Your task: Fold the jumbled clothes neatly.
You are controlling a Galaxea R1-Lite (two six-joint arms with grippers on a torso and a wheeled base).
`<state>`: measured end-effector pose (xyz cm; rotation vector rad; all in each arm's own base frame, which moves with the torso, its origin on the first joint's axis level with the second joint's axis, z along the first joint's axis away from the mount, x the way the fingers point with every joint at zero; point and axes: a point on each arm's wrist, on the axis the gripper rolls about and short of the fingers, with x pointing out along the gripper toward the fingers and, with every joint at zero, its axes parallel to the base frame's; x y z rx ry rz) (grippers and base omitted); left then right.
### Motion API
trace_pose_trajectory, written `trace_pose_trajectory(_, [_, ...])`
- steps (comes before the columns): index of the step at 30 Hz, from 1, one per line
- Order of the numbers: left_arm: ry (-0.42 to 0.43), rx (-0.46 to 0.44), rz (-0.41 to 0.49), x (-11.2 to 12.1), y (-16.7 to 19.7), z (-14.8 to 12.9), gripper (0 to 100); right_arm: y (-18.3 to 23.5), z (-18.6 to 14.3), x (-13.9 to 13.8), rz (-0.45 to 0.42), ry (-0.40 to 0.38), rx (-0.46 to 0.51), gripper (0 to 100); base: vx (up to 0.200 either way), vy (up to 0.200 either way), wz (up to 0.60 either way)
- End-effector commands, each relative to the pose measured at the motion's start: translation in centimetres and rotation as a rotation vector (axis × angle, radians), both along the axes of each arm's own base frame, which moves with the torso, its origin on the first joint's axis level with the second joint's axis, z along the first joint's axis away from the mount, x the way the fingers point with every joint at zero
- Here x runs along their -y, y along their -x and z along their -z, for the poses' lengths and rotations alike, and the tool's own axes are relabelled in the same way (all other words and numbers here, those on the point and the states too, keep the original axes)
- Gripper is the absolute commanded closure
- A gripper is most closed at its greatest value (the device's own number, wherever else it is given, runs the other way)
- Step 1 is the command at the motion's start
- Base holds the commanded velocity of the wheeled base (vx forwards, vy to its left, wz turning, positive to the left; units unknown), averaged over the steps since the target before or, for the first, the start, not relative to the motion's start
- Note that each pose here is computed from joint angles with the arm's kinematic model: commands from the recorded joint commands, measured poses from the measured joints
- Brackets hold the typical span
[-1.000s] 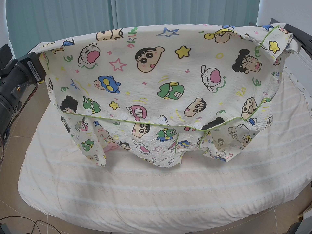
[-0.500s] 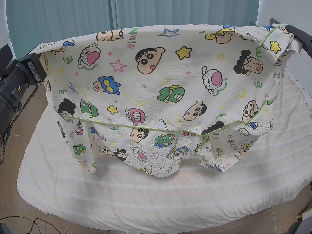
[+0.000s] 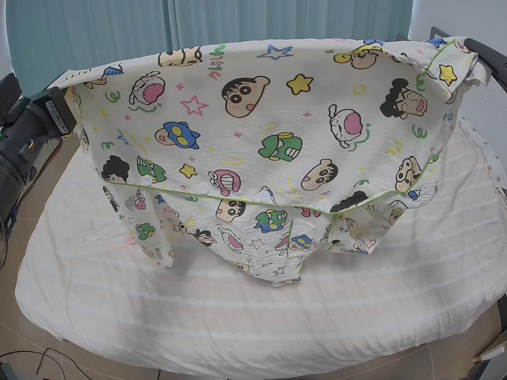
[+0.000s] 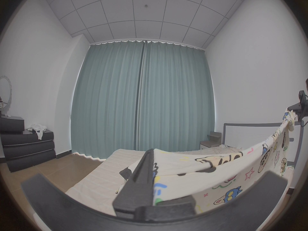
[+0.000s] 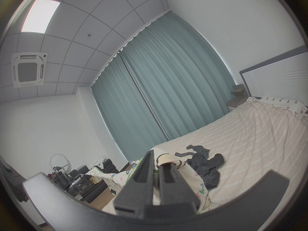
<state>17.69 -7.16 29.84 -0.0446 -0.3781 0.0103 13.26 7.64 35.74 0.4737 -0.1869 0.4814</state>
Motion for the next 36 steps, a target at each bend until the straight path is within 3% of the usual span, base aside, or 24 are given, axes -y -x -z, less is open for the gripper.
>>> trace_pose_trajectory(1, [-0.001, -0.003, -0.001, 0.01, -0.03, 0.08, 100, -0.12, 0.08, -0.08, -0.001, 0.002, -0.004, 100, 0.0, -0.2, 0.0])
trace_pose_trajectory(36, [-0.009, -0.016, -0.004, -0.03, 0.04, 0.53, 100, -0.18, -0.09, -0.06, 0.002, 0.0, 0.0, 100, 0.0, -0.2, 0.0])
